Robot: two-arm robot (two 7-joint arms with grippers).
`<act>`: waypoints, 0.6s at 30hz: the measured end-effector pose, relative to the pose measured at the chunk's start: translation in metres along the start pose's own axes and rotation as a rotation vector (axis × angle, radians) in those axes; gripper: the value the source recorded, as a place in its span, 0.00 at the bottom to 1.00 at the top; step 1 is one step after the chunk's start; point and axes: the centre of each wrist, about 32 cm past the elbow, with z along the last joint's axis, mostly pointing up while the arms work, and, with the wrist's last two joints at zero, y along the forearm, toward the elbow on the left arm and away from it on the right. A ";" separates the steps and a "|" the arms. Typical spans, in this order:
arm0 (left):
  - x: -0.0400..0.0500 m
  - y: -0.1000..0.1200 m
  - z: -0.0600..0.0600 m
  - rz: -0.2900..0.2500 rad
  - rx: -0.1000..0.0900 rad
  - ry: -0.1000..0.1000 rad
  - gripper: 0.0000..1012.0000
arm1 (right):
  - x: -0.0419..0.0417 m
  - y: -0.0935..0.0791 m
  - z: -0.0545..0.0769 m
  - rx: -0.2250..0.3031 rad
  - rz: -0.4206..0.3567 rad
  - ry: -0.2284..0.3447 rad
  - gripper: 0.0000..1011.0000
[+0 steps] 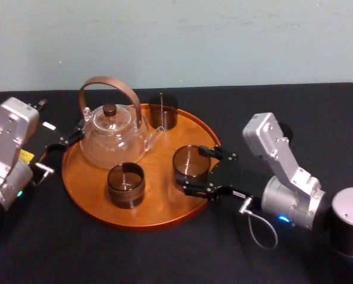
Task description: Pick up the glass from the table and place it on the tray.
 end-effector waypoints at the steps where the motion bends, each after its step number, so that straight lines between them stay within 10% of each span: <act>1: 0.0000 0.000 0.000 0.000 0.000 0.000 0.99 | -0.0003 0.002 0.000 -0.001 0.003 0.001 0.89; 18: 0.0000 0.000 0.000 0.000 0.000 0.000 0.99 | 0.0030 0.024 -0.006 -0.025 0.020 0.006 0.89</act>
